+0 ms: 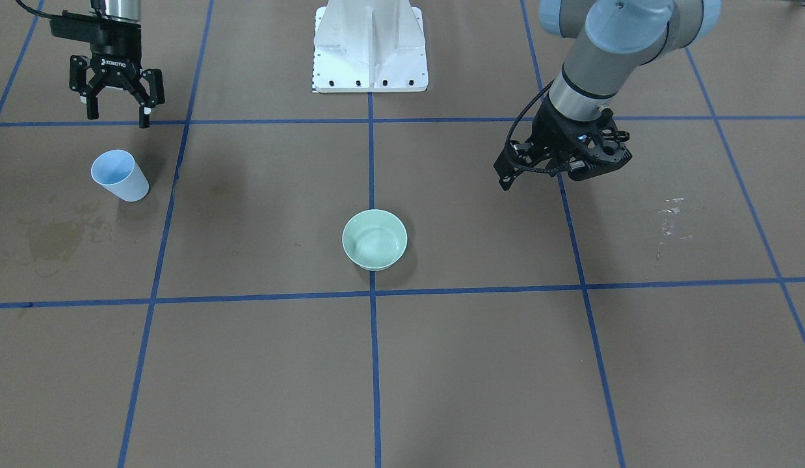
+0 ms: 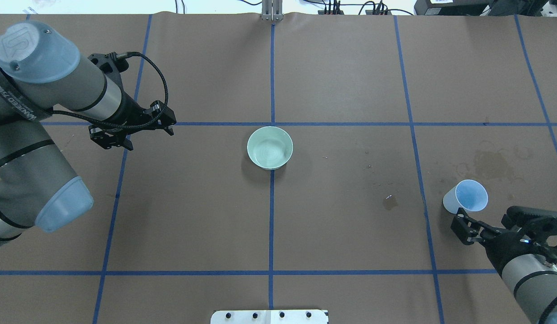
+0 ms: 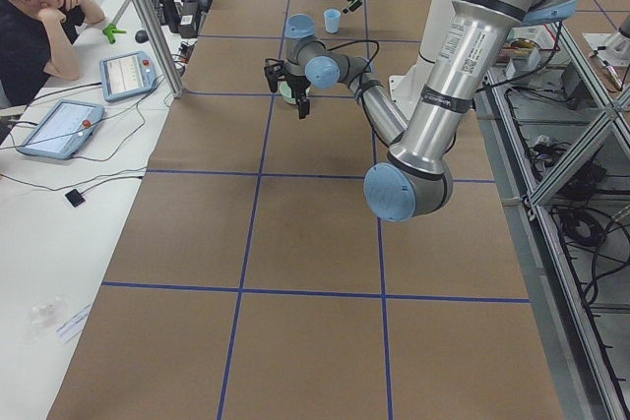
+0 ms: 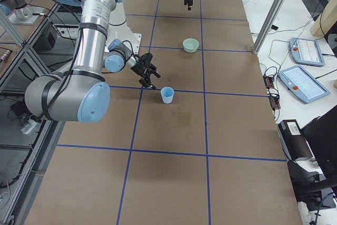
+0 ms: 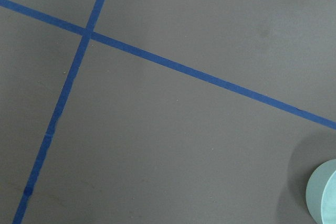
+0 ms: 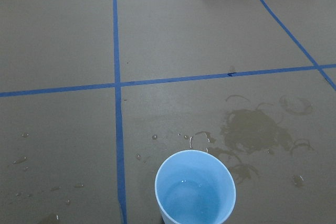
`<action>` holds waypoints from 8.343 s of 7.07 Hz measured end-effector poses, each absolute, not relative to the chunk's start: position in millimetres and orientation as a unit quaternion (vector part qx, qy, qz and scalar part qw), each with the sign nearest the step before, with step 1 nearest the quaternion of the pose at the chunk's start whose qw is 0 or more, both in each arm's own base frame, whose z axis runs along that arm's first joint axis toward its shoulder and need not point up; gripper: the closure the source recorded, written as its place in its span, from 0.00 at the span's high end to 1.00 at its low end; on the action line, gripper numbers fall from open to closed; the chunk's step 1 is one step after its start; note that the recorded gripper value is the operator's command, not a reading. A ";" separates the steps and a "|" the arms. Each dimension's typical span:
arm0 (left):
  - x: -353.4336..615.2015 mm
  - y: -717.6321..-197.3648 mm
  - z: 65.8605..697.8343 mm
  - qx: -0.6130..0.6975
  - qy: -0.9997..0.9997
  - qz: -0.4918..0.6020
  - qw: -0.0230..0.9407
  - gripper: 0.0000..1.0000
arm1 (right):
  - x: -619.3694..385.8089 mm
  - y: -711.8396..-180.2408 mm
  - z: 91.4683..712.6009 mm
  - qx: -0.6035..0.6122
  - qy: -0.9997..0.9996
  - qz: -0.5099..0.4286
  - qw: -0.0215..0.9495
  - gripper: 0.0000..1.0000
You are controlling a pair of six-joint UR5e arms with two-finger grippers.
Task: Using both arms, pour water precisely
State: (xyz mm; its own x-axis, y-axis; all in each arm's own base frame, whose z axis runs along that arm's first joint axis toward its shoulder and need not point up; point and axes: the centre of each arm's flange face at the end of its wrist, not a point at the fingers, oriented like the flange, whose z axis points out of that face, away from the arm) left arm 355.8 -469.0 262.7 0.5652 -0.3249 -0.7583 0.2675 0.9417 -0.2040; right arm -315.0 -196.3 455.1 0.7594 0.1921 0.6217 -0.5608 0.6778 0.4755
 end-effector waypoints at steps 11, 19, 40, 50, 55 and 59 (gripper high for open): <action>360.0 -471.1 267.2 -0.037 0.431 -0.169 0.886 1.00 | -369.9 -194.7 538.1 0.419 -0.241 0.230 0.845 0.99; 364.3 -474.9 270.4 -0.039 0.428 -0.170 0.887 1.00 | -380.5 -211.9 549.0 0.428 -0.225 0.242 0.841 0.99; 368.2 -478.5 272.6 -0.042 0.425 -0.172 0.888 1.00 | -398.7 -272.5 546.4 0.447 -0.187 0.262 0.835 0.00; 364.4 -478.1 269.3 -0.032 0.432 -0.159 0.887 1.00 | -311.9 -375.4 433.6 0.521 -0.310 0.034 0.794 0.00; 298.1 -503.8 317.3 0.029 0.408 -0.082 0.909 1.00 | -420.5 -400.2 302.8 0.487 -0.343 -0.034 0.803 0.00; 242.7 -530.8 354.4 0.048 0.392 -0.050 0.917 1.00 | -467.2 -375.6 251.6 0.421 -0.421 -0.158 0.787 0.00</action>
State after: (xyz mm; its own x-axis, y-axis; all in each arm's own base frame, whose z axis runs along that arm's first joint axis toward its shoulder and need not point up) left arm 242.7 -530.8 354.4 0.6873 -0.0531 -0.7245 0.1287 0.9905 0.0495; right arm -467.2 -375.6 251.6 0.5949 -0.6043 0.5300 -0.1054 0.5950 0.7968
